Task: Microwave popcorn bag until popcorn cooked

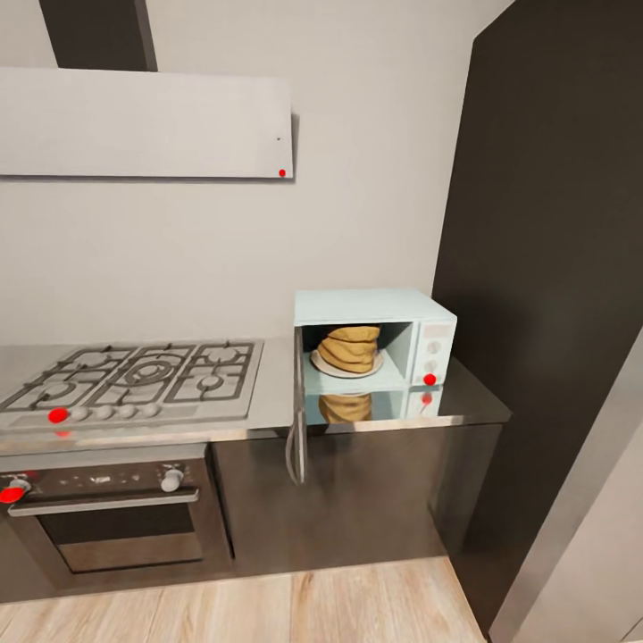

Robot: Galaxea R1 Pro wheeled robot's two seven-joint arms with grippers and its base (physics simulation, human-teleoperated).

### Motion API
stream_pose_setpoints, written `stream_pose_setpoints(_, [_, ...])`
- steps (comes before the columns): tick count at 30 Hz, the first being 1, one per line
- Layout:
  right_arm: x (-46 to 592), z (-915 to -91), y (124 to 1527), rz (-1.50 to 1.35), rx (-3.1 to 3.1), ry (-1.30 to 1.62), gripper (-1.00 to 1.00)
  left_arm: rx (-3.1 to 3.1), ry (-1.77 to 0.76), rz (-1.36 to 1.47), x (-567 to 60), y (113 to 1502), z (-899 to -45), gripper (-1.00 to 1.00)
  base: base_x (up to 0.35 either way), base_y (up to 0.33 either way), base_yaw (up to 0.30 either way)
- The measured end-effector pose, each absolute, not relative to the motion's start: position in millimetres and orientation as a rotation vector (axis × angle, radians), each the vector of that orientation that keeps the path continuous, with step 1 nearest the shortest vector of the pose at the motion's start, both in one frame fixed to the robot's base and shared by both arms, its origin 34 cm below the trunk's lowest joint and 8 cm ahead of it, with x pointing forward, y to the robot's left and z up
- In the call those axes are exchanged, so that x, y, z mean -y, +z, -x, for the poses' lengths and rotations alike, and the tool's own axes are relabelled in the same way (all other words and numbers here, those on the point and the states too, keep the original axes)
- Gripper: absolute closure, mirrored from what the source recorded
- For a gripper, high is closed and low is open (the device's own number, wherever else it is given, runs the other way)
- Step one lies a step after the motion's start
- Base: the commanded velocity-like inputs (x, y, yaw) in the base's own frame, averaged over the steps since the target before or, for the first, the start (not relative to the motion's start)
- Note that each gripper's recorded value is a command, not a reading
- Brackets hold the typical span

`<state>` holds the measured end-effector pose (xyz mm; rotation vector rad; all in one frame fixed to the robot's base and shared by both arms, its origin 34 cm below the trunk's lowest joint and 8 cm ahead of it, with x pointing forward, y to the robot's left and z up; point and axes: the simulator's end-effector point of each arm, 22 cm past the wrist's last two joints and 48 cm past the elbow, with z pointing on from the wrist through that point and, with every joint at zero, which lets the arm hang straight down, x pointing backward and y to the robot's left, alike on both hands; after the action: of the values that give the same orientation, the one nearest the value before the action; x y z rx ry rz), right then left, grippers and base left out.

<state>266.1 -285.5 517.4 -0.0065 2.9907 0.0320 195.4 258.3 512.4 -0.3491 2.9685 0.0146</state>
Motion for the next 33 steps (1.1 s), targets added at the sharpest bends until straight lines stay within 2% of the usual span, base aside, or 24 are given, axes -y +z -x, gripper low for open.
stream_pose_setpoints(10, [285,-266,517,0.009,-2.990,0.033,-1.00,-2.924,0.018,0.327,-265,515,-218,-1.00,0.002,0.000,0.000])
stream_pose_setpoints(15, [287,-266,518,0.014,-2.990,0.028,-1.00,-2.688,0.000,0.275,-282,559,-356,-1.00,0.000,0.000,0.000])
stream_pose_setpoints(20, [287,-266,518,0.014,-2.990,0.028,-1.00,-2.605,0.013,0.205,-320,630,-454,-1.00,0.000,0.000,0.000])
stream_pose_setpoints(27, [288,-266,518,0.014,-2.990,0.028,-1.00,-2.352,-0.036,0.177,-314,744,-612,-1.00,0.000,0.000,0.000])
stream_pose_setpoints(33, [287,-266,518,0.016,-2.990,0.030,-1.00,-2.189,-0.134,0.132,-295,828,-697,-1.00,0.000,0.000,0.000])
